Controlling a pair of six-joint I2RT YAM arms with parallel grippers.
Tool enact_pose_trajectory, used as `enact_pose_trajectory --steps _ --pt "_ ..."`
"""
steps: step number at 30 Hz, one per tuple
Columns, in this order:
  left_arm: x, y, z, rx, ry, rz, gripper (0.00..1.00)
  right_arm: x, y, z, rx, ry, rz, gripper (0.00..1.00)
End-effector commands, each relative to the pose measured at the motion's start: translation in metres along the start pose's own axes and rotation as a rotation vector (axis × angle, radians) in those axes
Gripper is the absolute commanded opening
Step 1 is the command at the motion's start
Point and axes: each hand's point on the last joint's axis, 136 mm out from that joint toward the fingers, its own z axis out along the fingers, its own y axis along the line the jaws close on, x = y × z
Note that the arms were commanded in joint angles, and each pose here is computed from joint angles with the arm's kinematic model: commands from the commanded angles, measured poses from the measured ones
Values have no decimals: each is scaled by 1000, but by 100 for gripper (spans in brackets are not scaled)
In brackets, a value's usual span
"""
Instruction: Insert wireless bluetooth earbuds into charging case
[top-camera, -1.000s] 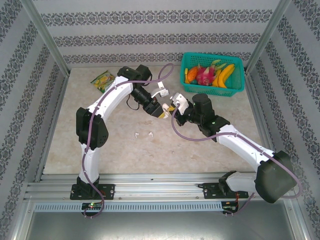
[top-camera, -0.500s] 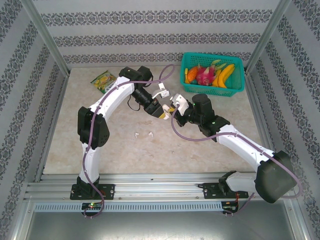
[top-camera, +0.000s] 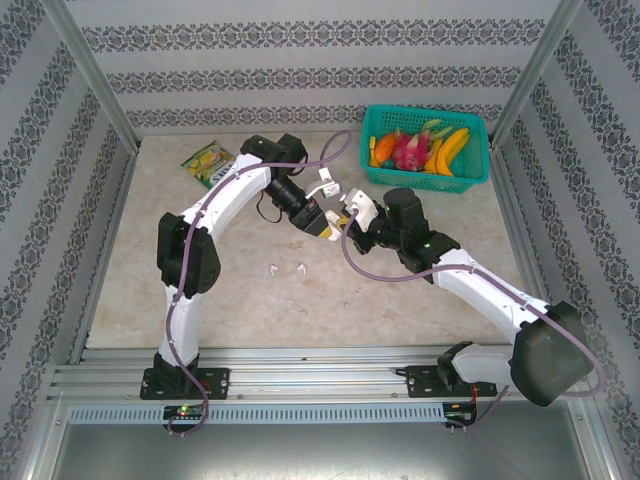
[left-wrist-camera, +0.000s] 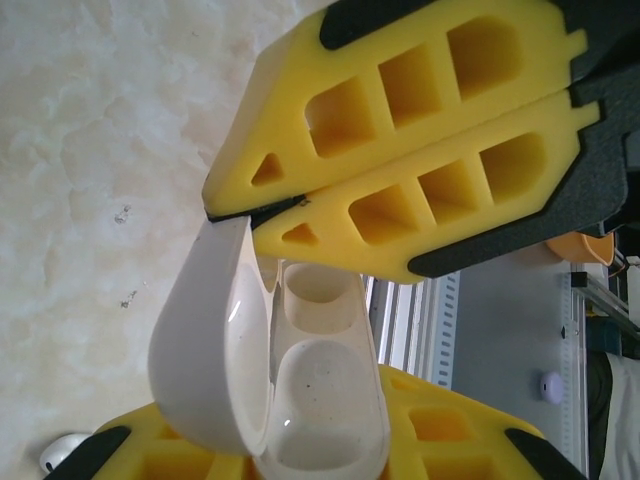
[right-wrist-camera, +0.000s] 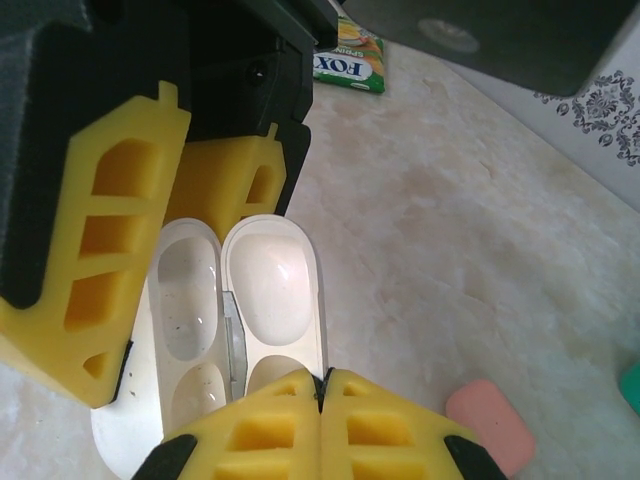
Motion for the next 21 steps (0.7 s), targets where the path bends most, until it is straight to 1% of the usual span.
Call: enact_pose_trajectory --steps 1,2,3,5,7,8,10,13,15,16,17,18,21 --pt "4 -6 5 33 20 -4 17 -35 -9 -9 48 -86 -37 0" --pt "3 -5 5 27 17 -2 15 -35 -12 -10 65 -84 -29 0" --pt "3 -4 4 22 14 1 13 -36 -14 -12 81 -84 -22 3" --pt "1 -2 4 6 4 12 9 -37 -21 -16 118 -79 -5 24" --pt "-2 1 2 -16 -12 25 3 -36 -27 -21 147 -76 20 38" --pt "-4 3 0 -28 -27 30 0 -37 -31 -25 161 -77 37 44" --pt "-8 7 -6 -53 -62 38 0 -35 -36 -32 183 -77 71 54" --pt "-17 13 -18 -95 -136 55 0 -32 -43 -45 209 -80 122 63" --pt "-22 19 -29 -144 -187 65 0 -29 -46 -53 227 -83 156 70" --pt "-25 21 -34 -170 -213 74 0 -28 -49 -57 243 -85 179 77" --pt "-28 23 -39 -198 -237 85 0 -25 -53 -61 265 -81 209 90" --pt "-30 25 -43 -227 -257 96 0 -24 -55 -63 273 -79 238 98" --pt "-37 29 -55 -330 -327 135 0 -16 -60 -70 257 -24 335 98"
